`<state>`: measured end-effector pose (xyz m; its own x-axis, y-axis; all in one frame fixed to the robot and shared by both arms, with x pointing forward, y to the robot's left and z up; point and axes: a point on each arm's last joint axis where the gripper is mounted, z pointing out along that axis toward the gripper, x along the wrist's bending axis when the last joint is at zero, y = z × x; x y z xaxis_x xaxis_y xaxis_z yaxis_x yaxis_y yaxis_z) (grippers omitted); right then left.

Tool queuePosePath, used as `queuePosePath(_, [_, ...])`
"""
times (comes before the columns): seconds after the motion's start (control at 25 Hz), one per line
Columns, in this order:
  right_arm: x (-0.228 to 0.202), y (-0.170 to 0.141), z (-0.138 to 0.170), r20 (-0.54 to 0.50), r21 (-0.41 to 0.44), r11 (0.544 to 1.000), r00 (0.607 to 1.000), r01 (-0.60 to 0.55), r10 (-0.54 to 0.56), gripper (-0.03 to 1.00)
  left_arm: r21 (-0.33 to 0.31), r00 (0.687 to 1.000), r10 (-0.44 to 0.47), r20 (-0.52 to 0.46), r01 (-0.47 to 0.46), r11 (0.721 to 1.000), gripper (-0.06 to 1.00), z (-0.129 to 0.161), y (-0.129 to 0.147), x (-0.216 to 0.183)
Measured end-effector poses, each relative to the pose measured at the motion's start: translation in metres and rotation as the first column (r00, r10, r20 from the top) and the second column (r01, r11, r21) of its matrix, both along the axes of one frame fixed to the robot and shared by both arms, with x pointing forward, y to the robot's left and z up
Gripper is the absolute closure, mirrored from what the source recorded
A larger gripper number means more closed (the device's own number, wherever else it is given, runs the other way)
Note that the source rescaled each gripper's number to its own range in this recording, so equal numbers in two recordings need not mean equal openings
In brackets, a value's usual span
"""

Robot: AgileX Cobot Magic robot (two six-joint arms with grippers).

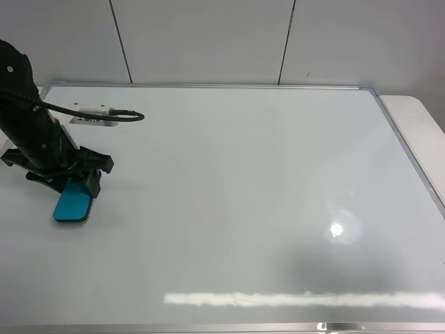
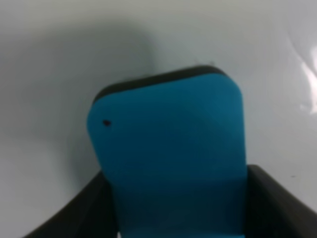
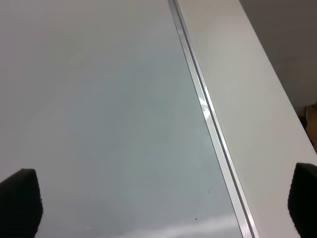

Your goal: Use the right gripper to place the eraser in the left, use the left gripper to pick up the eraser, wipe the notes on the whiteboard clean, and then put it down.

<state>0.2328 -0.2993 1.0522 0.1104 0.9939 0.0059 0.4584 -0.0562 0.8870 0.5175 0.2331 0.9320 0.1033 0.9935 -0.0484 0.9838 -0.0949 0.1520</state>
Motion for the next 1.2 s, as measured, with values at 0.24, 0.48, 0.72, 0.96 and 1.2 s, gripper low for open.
queuePosePath(0.24, [0.000, 0.000, 0.000, 0.000, 0.000, 1.000, 1.000, 0.000, 0.000, -0.03, -0.016, 1.000, 0.003, -0.013, -0.003, 1.000, 0.94, -0.001, -0.002, -0.001])
queuePosePath(0.48, [0.000, 0.000, 0.000, 0.000, 0.000, 1.000, 1.000, 0.000, 0.000, -0.03, -0.025, 1.000, 0.015, 0.006, -0.015, 1.000, 0.85, -0.001, -0.002, 0.001])
queuePosePath(0.72, [0.000, 0.000, 0.000, 0.000, 0.000, 1.000, 1.000, 0.000, 0.000, -0.03, -0.031, 0.999, 0.047, 0.008, -0.047, 0.998, 0.38, -0.001, -0.002, 0.002])
queuePosePath(0.96, [0.000, 0.000, 0.000, 0.000, 0.000, 1.000, 1.000, 0.000, 0.000, -0.03, -0.031, 0.999, 0.050, 0.012, -0.050, 0.998, -0.03, -0.001, -0.002, 0.002])
queuePosePath(1.2, [0.000, 0.000, 0.000, 0.000, 0.000, 1.000, 1.000, 0.000, 0.000, -0.03, -0.045, 0.988, 0.030, 0.152, -0.023, 0.999, -0.04, 0.035, 0.001, -0.003])
